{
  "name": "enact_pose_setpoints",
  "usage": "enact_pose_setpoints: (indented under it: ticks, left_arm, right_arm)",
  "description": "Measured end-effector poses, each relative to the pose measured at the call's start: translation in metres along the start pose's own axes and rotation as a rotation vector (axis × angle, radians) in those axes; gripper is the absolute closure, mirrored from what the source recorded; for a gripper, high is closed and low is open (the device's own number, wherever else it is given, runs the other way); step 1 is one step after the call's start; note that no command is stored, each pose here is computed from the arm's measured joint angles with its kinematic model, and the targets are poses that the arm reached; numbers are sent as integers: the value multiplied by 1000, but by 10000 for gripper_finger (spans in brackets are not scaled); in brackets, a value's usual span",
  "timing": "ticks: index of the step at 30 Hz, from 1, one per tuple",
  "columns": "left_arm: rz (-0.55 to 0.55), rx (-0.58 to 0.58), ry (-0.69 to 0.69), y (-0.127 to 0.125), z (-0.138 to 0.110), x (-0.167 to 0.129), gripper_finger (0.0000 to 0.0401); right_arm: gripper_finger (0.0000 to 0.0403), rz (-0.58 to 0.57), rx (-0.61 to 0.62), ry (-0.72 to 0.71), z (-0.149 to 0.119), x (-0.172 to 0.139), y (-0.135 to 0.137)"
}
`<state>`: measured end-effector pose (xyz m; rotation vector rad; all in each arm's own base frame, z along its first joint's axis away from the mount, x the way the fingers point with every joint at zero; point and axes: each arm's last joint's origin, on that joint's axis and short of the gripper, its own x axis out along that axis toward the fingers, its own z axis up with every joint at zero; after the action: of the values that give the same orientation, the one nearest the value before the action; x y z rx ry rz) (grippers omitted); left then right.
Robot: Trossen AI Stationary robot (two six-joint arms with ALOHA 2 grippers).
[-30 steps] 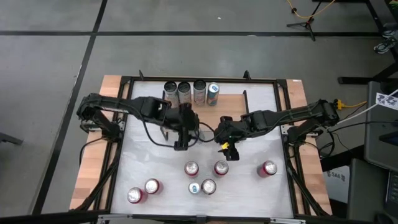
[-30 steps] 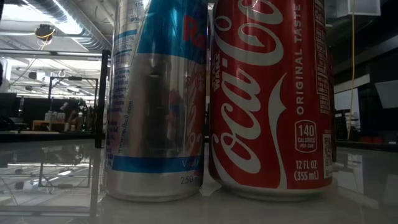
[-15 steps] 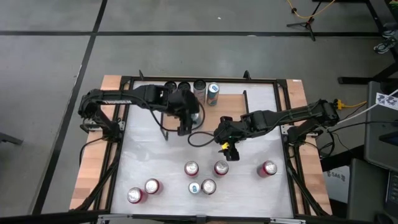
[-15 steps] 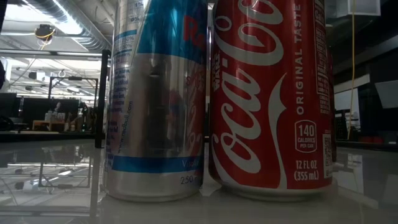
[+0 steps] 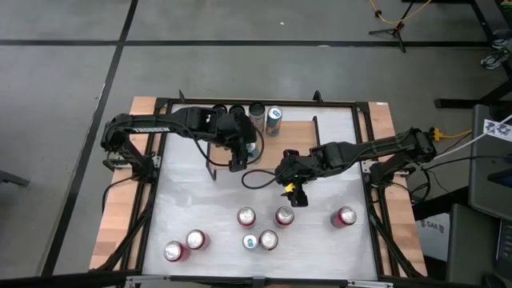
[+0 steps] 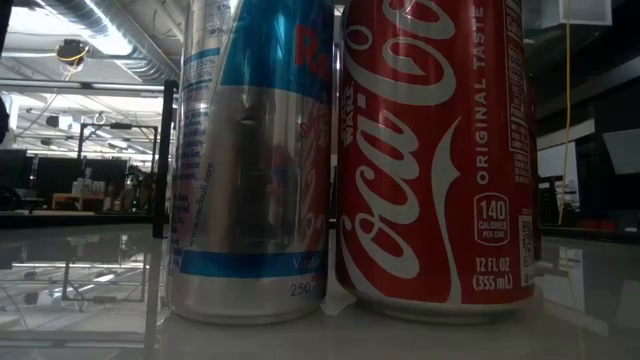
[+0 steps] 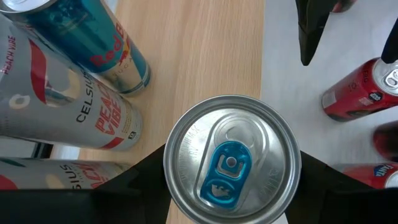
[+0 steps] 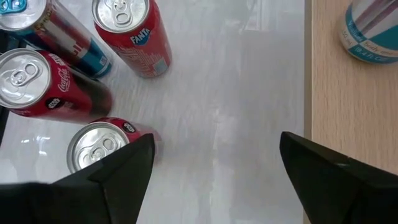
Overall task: Place canned beverage on shelf
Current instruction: Put the top blue soda can on the shelf
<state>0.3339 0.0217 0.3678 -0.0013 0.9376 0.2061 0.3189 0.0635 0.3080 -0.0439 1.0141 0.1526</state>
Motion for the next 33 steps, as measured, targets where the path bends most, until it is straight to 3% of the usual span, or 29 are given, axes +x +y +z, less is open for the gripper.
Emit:
enact_pose_setpoints:
  ticks: [21, 33]
  left_arm:
    - [0, 0, 0, 0, 0, 0, 184]
    - [-1, 0, -5, 0, 1, 1, 131]
  right_arm:
    - [68, 0, 0, 0, 0, 0, 0]
    - [68, 0, 0, -1, 0, 0, 0]
